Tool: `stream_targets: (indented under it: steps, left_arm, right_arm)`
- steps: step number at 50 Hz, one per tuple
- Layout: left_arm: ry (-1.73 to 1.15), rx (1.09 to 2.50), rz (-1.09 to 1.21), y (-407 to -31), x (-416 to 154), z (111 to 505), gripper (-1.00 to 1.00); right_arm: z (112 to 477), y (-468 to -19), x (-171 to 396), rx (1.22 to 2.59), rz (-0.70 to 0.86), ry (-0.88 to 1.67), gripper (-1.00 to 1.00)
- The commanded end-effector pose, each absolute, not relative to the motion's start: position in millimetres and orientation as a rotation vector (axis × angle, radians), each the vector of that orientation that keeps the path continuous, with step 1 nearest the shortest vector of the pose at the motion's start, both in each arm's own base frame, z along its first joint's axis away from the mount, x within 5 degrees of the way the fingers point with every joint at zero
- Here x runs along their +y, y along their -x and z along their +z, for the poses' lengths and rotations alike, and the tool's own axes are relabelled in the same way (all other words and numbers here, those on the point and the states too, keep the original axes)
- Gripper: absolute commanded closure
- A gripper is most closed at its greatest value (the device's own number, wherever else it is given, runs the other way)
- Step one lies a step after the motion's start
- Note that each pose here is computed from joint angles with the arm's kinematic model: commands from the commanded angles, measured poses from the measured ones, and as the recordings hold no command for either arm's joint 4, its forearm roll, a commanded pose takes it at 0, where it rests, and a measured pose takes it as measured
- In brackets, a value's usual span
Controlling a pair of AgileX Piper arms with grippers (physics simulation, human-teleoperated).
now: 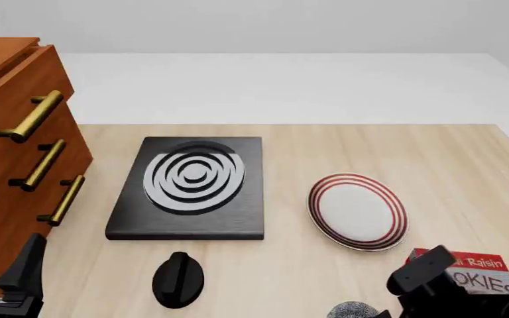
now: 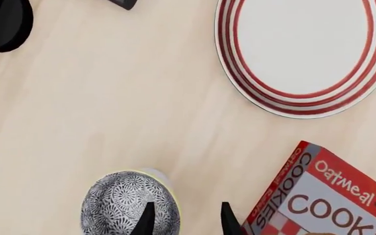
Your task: Pick the akita bowl on the ramekin and place it on the plate.
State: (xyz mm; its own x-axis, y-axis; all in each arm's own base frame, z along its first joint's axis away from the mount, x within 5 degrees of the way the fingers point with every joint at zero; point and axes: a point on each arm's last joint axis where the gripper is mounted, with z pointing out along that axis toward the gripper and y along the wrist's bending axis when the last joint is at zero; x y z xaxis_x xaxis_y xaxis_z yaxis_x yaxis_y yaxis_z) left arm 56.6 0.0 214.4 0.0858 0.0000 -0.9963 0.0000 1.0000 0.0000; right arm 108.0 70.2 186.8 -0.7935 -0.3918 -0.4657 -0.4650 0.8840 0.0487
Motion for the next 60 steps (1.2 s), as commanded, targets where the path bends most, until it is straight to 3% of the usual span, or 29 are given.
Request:
stream_targets:
  steps: [1,41,42,60]
  left_arm:
    - [0.000,1.485,0.000,-57,0,214,-1.00]
    - [0.000,1.485,0.000,-57,0,214,-1.00]
    - [0.000,1.485,0.000,-57,0,214,-1.00]
    - [0.000,1.485,0.000,-57,0,214,-1.00]
  right_arm:
    - [180,-107,76,2.619,0.245,0.619,-1.00]
    - [171,-103,81,2.654,0.271,0.595,-1.00]
    - [172,-103,81,2.651,0.268,0.599,1.00]
    - [176,-105,77,2.638,0.256,0.592,1.00]
